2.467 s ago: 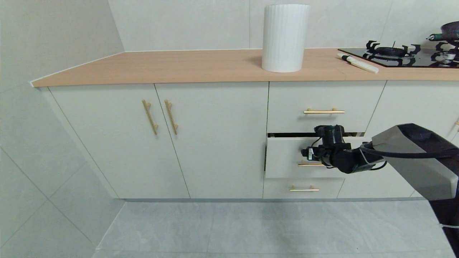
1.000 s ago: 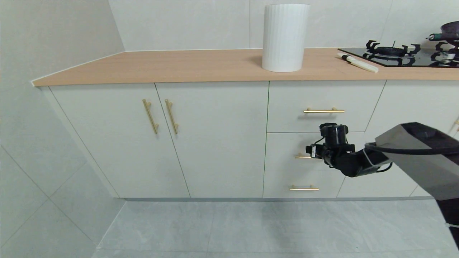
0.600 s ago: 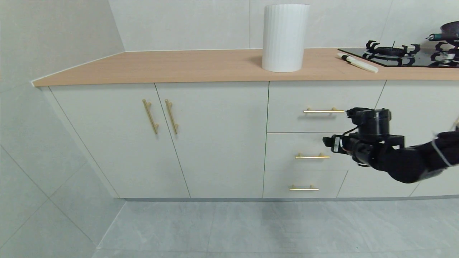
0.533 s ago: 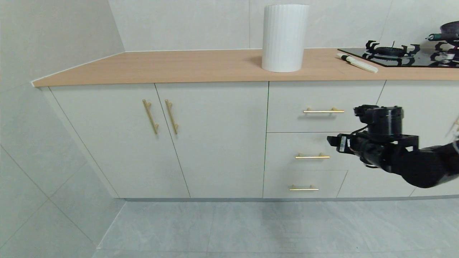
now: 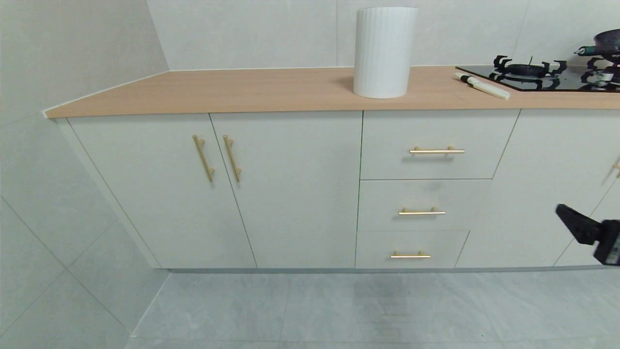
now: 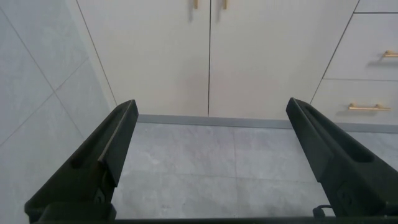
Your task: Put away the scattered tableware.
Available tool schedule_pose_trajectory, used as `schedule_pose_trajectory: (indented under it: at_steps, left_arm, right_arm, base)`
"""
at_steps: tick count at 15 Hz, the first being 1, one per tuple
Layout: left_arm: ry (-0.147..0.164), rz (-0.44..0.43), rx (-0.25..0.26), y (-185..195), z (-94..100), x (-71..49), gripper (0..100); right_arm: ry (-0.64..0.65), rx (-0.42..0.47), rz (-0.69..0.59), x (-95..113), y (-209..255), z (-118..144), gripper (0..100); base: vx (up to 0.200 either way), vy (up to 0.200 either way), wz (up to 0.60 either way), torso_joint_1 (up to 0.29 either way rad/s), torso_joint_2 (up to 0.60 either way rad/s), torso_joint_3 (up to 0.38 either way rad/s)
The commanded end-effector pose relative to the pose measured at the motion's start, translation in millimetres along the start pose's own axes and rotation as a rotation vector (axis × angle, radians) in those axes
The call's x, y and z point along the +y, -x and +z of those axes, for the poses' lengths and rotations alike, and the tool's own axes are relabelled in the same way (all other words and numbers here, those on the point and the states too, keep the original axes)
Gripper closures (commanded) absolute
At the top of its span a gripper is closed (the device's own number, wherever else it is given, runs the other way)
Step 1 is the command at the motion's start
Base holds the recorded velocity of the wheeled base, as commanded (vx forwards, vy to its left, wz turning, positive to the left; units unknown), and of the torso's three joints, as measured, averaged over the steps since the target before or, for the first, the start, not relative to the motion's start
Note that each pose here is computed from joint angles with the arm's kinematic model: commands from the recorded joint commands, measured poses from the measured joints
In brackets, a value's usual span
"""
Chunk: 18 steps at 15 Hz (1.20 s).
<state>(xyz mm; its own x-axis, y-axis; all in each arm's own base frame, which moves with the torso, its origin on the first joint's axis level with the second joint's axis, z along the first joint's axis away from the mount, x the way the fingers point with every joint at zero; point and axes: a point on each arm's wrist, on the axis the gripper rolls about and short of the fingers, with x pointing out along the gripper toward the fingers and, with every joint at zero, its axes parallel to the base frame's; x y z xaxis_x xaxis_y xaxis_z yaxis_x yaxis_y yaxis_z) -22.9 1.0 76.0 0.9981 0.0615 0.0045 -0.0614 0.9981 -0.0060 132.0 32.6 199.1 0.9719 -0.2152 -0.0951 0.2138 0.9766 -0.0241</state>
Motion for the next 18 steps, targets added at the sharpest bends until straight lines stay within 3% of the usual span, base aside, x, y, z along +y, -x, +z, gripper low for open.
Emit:
schedule_pose_trajectory:
  at_steps: [1, 6, 12, 13, 15, 18]
  left_arm:
    - [0.0, 0.0, 0.001, 0, -0.2, 0.0, 0]
    - [0.0, 0.0, 0.001, 0, -0.2, 0.0, 0]
    - [0.0, 0.0, 0.001, 0, -0.2, 0.0, 0]
    - [0.0, 0.0, 0.0, 0, 0.0, 0.0, 0]
    - [0.0, 0.0, 0.001, 0, -0.2, 0.0, 0]
    - [0.0, 0.0, 0.001, 0, -0.2, 0.0, 0]
  right_arm:
    - [0.031, -0.092, -0.107, -51, 76, -44, 0]
    - [0.005, -0.146, -0.256, -75, 127, -82, 0]
    - [0.017, -0.12, -0.341, -74, 133, -134, 0]
    - [0.003, -0.133, -0.332, -74, 133, -133, 0]
    - [-0.098, -0.147, -0.084, -69, 132, -133, 0]
    - [-0.127, -0.128, 0.067, -65, 132, -134, 0]
  base:
    - [0.0, 0.0, 0.0, 0.0, 0.0, 0.0]
    - [0.0, 0.0, 0.0, 0.0, 0.0, 0.0]
    - [0.0, 0.0, 0.0, 0.0, 0.0, 0.0]
    - [0.0, 0.0, 0.0, 0.0, 0.0, 0.0]
    - [0.0, 0.0, 0.0, 0.0, 0.0, 0.0]
    - [0.0, 0.0, 0.0, 0.0, 0.0, 0.0]
